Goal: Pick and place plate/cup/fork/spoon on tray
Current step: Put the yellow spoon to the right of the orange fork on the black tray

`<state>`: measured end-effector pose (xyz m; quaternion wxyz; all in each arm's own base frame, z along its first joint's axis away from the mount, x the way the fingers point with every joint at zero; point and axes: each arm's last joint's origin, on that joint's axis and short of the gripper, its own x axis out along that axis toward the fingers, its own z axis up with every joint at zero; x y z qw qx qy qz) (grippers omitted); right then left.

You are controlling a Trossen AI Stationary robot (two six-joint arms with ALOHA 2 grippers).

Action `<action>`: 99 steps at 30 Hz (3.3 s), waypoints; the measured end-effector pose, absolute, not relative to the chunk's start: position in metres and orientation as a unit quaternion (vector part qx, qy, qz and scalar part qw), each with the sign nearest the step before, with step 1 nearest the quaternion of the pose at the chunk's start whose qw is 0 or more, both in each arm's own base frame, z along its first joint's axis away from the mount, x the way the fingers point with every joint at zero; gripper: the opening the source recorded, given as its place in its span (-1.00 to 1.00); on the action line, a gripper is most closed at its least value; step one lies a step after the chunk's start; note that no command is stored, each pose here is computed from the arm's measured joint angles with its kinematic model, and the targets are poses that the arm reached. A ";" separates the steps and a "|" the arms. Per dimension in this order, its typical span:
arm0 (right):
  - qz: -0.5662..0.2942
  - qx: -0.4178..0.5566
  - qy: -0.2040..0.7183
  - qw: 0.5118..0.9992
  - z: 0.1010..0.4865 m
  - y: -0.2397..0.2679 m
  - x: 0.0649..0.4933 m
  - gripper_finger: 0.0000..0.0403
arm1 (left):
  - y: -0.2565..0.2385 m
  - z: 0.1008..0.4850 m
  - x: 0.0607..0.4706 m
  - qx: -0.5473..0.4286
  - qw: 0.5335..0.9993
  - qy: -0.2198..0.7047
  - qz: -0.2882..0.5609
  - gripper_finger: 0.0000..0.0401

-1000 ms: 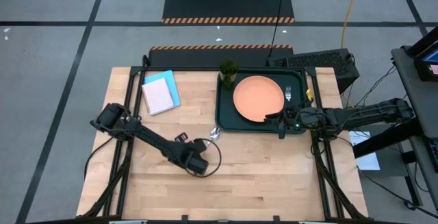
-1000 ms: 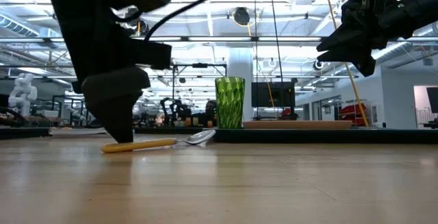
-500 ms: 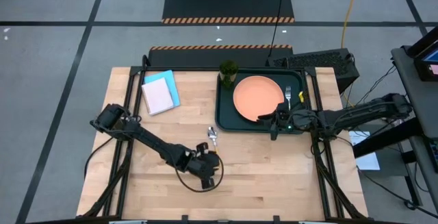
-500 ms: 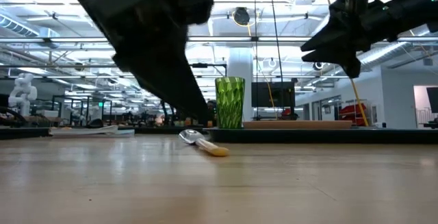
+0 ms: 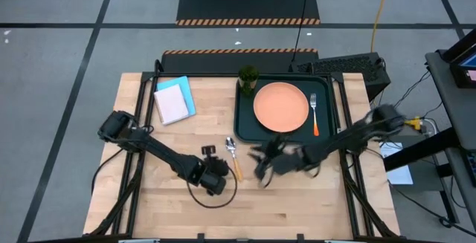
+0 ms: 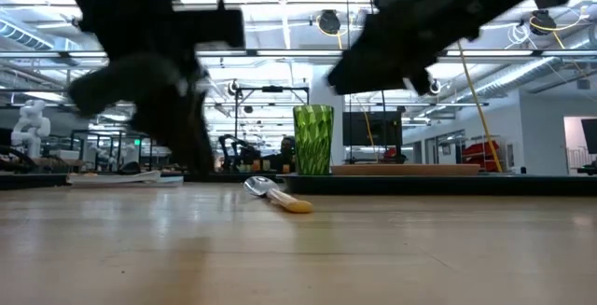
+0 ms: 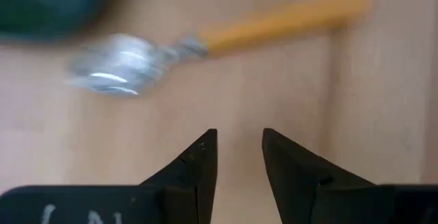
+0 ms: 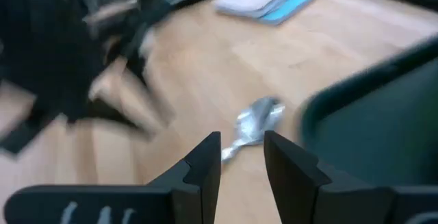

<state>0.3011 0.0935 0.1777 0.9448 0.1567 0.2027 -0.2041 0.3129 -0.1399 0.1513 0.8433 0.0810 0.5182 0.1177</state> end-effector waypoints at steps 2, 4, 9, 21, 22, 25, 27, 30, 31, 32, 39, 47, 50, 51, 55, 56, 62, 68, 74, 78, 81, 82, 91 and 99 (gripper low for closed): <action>-0.210 0.121 0.227 0.943 0.172 0.109 0.321 -0.48 | -0.142 0.164 0.307 0.101 0.852 0.494 0.140 -0.40; -0.227 0.093 0.239 0.940 0.166 0.122 0.340 -0.48 | -0.143 0.171 0.296 0.119 0.852 0.488 0.147 -0.40; -0.236 0.056 0.259 0.935 0.141 0.148 0.372 -0.45 | -0.136 0.176 0.268 0.124 0.866 0.453 0.173 -0.40; -0.287 0.039 0.264 0.920 0.110 0.147 0.394 -0.02 | -0.136 0.147 0.228 0.017 0.916 0.357 0.184 -0.40; -0.294 0.045 0.268 0.916 0.108 0.144 0.395 0.00 | -0.136 0.146 0.227 0.020 0.916 0.355 0.187 -0.40; -0.315 0.053 0.281 0.905 0.102 0.133 0.394 0.01 | -0.138 0.149 0.230 0.007 0.923 0.337 0.185 -0.40; -0.313 0.065 0.288 0.903 0.102 0.128 0.395 0.00 | -0.139 0.150 0.232 0.013 0.926 0.331 0.179 -0.40; -0.312 0.080 0.296 0.899 0.099 0.122 0.396 -0.03 | -0.140 0.151 0.233 0.016 0.930 0.325 0.173 -0.40; -0.311 0.083 0.301 0.898 0.096 0.119 0.395 -0.05 | -0.140 0.151 0.234 0.016 0.931 0.322 0.172 -0.40; -0.310 0.087 0.305 0.896 0.094 0.117 0.395 -0.07 | -0.140 0.152 0.234 0.015 0.931 0.322 0.172 -0.40; -0.314 0.105 0.318 0.888 0.083 0.111 0.385 -0.31 | -0.140 0.152 0.235 0.012 0.932 0.318 0.171 -0.40; -0.299 0.095 0.338 0.887 0.080 0.111 0.382 -0.66 | -0.141 0.152 0.235 0.013 0.933 0.317 0.169 -0.40; -0.296 0.090 0.341 0.887 0.080 0.111 0.382 -0.77 | -0.141 0.152 0.235 0.013 0.933 0.317 0.170 -0.40; -0.295 0.087 0.343 0.888 0.080 0.111 0.382 -0.79 | -0.141 0.152 0.235 0.013 0.933 0.317 0.170 -0.40; -0.285 0.079 0.345 0.891 0.087 0.111 0.381 -0.82 | -0.141 0.152 0.235 0.012 0.933 0.317 0.170 -0.40; -0.282 0.077 0.346 0.891 0.090 0.110 0.381 -0.81 | -0.141 0.152 0.235 0.012 0.933 0.317 0.170 -0.40; -0.269 0.062 0.360 0.891 0.105 0.110 0.376 -0.78 | -0.141 0.152 0.235 0.010 0.934 0.316 0.169 -0.40; -0.267 0.051 0.379 0.884 0.121 0.107 0.368 -0.81 | -0.141 0.153 0.235 0.010 0.934 0.316 0.169 -0.40; -0.274 0.037 0.393 0.877 0.135 0.104 0.361 -0.79 | -0.141 0.153 0.236 0.009 0.934 0.314 0.169 -0.40; -0.279 0.024 0.407 0.869 0.145 0.102 0.353 -0.80 | -0.141 0.153 0.236 0.008 0.934 0.314 0.169 -0.40; -0.284 0.017 0.414 0.865 0.156 0.099 0.347 -0.79 | -0.141 0.153 0.236 0.008 0.934 0.314 0.169 -0.40; -0.287 0.013 0.416 0.863 0.159 0.098 0.344 -0.79 | -0.141 0.153 0.236 0.007 0.934 0.314 0.169 -0.40; -0.320 0.033 0.387 0.864 0.180 0.079 0.290 -0.79 | -0.141 0.153 0.236 0.007 0.934 0.314 0.169 -0.40; -0.385 0.082 0.327 0.859 0.183 0.050 0.213 -0.79 | -0.141 0.153 0.236 0.006 0.934 0.314 0.169 -0.40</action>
